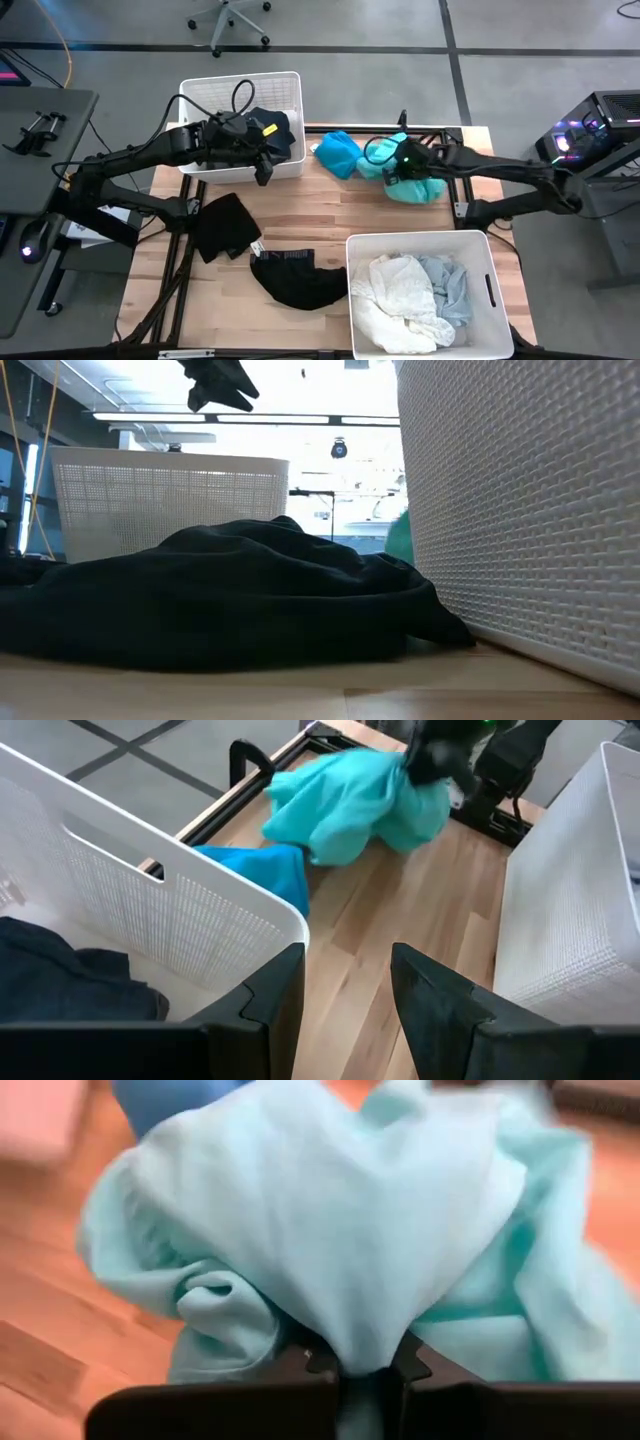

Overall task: Sort clothes
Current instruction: Put the light blue shirt into the bottom white bin

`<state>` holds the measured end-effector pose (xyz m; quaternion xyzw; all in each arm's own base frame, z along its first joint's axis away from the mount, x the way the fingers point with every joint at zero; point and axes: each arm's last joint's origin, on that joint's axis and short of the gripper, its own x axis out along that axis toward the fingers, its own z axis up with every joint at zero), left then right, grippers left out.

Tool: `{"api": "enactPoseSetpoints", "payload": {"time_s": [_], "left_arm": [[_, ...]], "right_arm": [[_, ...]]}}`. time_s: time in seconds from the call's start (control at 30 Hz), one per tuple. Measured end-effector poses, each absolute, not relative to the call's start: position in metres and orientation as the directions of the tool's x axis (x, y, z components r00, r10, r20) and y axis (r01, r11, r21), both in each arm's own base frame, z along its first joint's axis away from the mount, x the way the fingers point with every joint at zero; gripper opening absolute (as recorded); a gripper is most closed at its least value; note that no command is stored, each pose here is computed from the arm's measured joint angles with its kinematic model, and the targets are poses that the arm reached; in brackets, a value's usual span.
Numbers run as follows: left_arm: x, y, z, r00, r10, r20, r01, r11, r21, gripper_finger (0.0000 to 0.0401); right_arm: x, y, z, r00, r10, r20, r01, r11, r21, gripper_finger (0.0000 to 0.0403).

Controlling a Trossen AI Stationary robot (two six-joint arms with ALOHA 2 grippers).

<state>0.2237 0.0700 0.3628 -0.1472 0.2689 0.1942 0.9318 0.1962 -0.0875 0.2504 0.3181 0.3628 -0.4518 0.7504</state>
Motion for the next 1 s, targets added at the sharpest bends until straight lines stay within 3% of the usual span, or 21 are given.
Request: {"api": "enactPoseSetpoints", "payload": {"time_s": [0.27,0.57,0.67,0.83,0.93,1.0], "left_arm": [[0.225,0.070,0.365,0.793,0.287,-0.538,-0.437,0.883,-0.173,0.0138],[0.226,0.071,0.367,0.806,0.291,-0.515,-0.432,0.884,-0.176,0.0138],[0.226,0.071,0.367,0.807,0.291,-0.515,-0.432,0.884,-0.177,0.0138],[0.226,0.071,0.367,0.806,0.290,-0.516,-0.432,0.884,-0.177,0.0138],[0.227,0.071,0.368,0.810,0.292,-0.508,-0.430,0.885,-0.178,0.0138],[0.227,0.071,0.369,0.817,0.294,-0.497,-0.428,0.886,-0.180,0.0138]], "right_arm": [[0.187,-0.085,0.345,0.370,-0.647,-0.667,0.901,0.426,0.086,0.0003],[0.173,-0.078,0.428,0.520,-0.695,-0.496,0.831,0.545,0.109,0.0003],[0.166,-0.066,0.448,0.633,-0.588,-0.504,0.737,0.657,0.159,0.0003],[0.154,-0.036,0.476,0.832,-0.244,-0.499,0.439,0.839,0.321,0.0003],[0.148,-0.020,0.487,0.889,-0.007,-0.458,0.240,0.858,0.454,0.0003],[0.144,-0.010,0.492,0.893,0.155,-0.422,0.123,0.818,0.562,0.0003]]}}
